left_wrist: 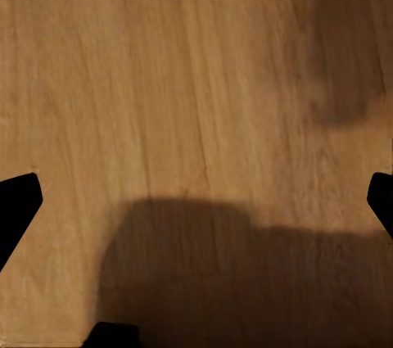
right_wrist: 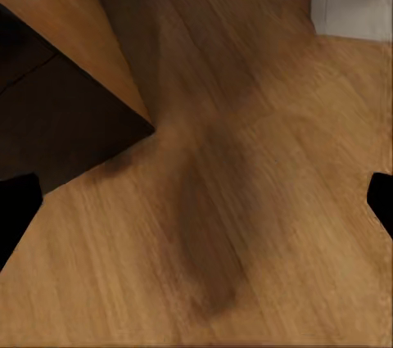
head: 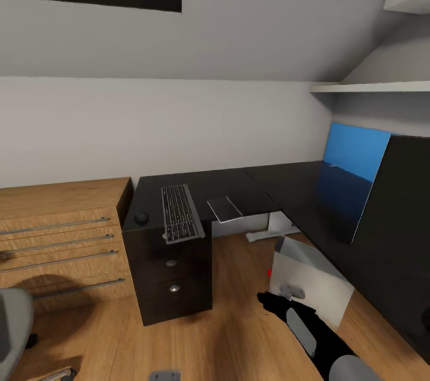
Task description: In the bedroom, organize the workspace by keeping the computer under the desk, ensuring the monitor is on the desk, placing the keyboard on the desk next to the monitor, placing the mouse on the desk next to the keyboard, moving the folder from the swivel chair onto the desk next to the mouse, stacking the notebook on top of the folder with the pen on top of the notebook, and positioning the swivel chair next to the desk.
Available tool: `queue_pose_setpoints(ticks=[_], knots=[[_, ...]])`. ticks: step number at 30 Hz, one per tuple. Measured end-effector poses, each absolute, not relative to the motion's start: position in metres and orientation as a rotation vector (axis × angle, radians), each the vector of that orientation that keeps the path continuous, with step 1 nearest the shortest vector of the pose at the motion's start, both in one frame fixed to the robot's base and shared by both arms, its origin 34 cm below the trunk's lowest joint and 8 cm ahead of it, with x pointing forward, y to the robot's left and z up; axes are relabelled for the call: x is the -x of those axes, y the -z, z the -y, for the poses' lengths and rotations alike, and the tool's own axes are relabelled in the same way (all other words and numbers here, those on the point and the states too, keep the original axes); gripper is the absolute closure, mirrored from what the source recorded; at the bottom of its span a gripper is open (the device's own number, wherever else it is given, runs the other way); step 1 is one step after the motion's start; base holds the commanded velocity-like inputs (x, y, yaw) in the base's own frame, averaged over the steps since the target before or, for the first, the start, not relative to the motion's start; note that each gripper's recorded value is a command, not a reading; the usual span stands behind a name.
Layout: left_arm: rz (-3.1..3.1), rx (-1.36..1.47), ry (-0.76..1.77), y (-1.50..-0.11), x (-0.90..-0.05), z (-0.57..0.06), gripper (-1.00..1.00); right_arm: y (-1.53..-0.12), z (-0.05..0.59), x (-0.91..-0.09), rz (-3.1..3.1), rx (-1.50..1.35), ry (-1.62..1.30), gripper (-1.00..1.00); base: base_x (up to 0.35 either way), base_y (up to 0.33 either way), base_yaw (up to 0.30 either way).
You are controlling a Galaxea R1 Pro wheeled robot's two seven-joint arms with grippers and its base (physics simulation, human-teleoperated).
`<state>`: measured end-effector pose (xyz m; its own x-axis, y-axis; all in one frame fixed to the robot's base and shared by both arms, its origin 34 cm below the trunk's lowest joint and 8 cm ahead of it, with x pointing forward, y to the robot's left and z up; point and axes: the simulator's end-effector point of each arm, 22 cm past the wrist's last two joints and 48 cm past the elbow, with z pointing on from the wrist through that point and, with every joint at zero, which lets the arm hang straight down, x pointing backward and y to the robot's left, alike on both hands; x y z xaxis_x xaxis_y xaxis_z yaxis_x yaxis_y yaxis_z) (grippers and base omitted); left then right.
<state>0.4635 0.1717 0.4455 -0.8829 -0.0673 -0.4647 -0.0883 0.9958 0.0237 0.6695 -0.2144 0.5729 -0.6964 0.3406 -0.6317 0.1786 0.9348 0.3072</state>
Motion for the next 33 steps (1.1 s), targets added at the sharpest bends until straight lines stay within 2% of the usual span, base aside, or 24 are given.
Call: queue_pose_setpoints(ticks=[11, 16, 33], knots=[[-2.65, 0.149, -0.111, -0.455, -0.456, -0.19, -1.0, -0.52, 0.228, -0.613, -2.372, -0.272, -0.061, -1.0, 0.0, 0.0, 0.0], [-2.506, 0.234, -0.229, -0.453, -0.444, -0.233, -1.0, -0.511, 0.243, -0.574, -2.256, -0.115, 0.055, -1.0, 0.0, 0.0, 0.0], [-2.489, 0.228, -0.248, -0.484, -0.445, -0.239, -1.0, -0.538, 0.244, -0.564, -2.243, -0.097, 0.063, -1.0, 0.0, 0.0, 0.0]])
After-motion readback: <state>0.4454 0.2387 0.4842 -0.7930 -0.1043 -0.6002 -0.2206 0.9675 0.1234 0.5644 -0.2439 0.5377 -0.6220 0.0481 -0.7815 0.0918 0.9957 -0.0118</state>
